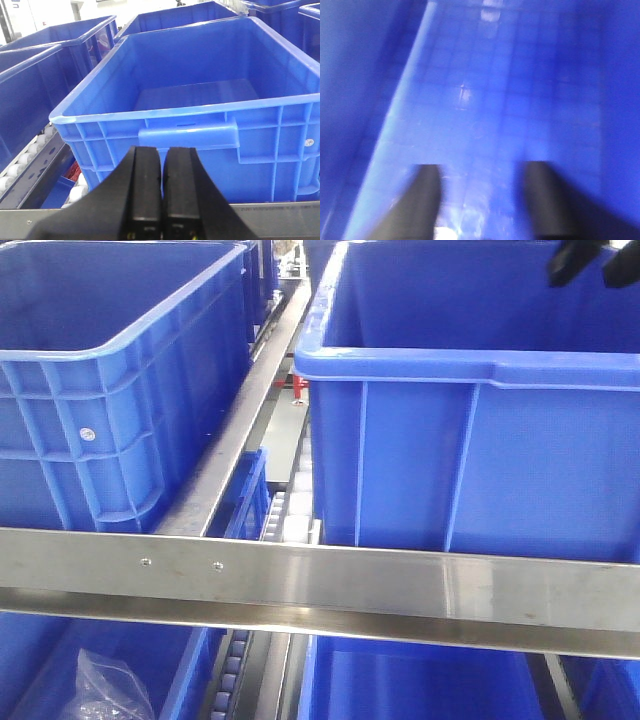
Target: Pick red cube and place on left shelf
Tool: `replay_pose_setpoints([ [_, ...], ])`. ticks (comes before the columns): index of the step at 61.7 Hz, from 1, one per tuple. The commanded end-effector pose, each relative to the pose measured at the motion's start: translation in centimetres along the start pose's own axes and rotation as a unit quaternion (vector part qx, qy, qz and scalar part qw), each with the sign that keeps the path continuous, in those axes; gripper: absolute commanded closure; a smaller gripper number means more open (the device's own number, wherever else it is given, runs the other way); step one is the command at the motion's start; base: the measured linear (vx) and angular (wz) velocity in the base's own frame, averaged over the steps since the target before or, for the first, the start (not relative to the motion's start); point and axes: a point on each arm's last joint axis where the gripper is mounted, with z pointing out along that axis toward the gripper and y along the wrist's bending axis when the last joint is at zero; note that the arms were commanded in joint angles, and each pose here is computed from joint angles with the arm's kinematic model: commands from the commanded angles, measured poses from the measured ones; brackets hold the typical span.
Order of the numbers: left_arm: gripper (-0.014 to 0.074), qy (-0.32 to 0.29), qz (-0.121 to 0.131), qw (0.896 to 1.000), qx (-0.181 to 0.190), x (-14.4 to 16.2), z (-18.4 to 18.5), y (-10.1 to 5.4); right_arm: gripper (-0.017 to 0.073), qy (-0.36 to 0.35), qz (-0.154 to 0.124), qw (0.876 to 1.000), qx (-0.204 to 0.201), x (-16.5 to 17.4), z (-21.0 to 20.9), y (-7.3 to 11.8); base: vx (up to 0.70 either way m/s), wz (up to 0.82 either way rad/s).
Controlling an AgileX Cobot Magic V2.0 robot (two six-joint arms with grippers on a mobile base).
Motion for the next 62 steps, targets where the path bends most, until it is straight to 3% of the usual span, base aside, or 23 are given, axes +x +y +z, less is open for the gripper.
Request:
replay_pose_setpoints([
  [1,0.0488,-0.034,-0.002,0.999,-0.003,-0.1,0.0,0.0,0.0428,-0.108,-0.01,0.994,-0.018,-2.0,-3.6,0.1,0.0,0.0],
  [4,0.0488,-0.034,-0.002,0.999,-0.003,-0.1,0.0,0.0,0.0522,-0.131,-0.011,0.991,-0.025,-1.4,-4.6,0.1,0.0,0.0],
  [20,0.0488,-0.034,-0.002,0.999,-0.003,-0.1,0.0,0.0,0.0494,-0.226,-0.011,0.973,-0.049,2.5,-9.9,-0.4,0.0,0.0],
  [36,0.0488,-0.034,-0.002,0.999,-0.003,-0.1,0.0,0.0,0.0494,-0.232,-0.011,0.971,-0.049,6.6,-12.7,-1.0,0.0,0.0],
  [62,0.0488,-0.034,-0.002,0.999,-0.003,-0.1,0.0,0.0,0.0494,-0.229,-0.011,0.972,-0.049,7.1,-12.8,-1.1,0.0,0.0],
])
